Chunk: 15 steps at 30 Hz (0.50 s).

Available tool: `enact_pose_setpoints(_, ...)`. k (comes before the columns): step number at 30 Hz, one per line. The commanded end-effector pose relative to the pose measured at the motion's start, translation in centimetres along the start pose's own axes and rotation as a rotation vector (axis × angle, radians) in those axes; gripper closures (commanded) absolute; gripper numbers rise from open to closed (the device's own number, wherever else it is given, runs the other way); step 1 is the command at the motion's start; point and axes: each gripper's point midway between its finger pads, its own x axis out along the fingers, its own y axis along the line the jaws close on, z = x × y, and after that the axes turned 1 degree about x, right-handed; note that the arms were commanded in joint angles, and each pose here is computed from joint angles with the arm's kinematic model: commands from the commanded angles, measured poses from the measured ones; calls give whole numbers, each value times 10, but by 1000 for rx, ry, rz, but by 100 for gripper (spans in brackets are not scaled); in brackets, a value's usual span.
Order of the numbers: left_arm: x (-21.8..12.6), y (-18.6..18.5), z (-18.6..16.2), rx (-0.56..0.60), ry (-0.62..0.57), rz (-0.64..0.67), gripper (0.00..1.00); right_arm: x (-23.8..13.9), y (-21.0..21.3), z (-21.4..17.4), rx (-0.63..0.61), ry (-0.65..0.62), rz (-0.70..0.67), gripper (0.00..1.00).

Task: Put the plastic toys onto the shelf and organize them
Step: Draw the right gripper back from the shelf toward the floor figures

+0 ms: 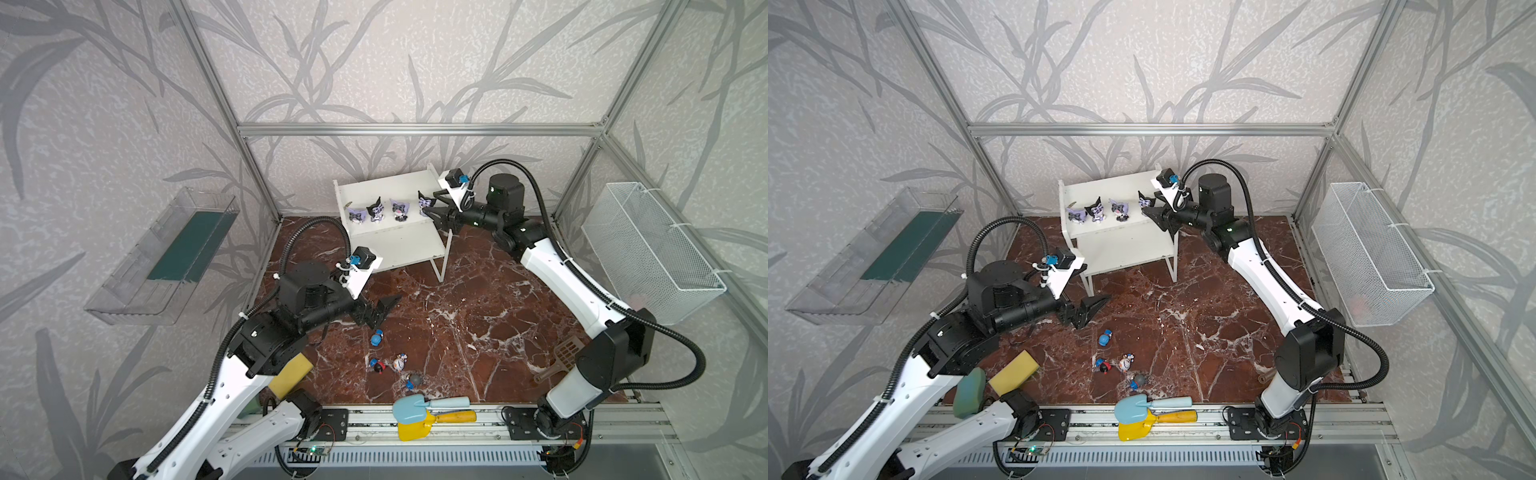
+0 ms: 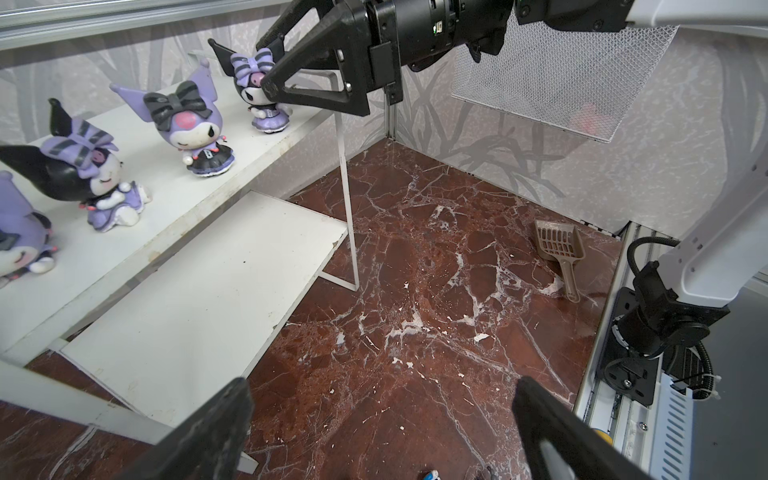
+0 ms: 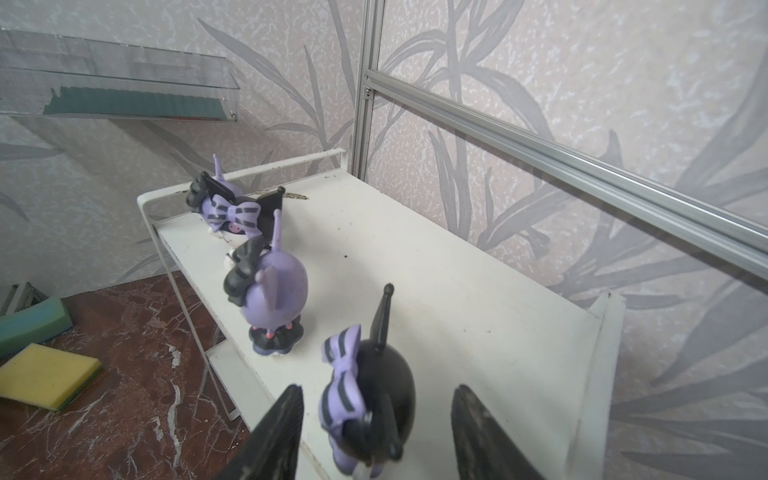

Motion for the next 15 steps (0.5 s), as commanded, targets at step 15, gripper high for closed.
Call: enact_pose_setpoints(15,0,3,-11,-6,19,18,1,-70,30,7,-59,-8,-73,37)
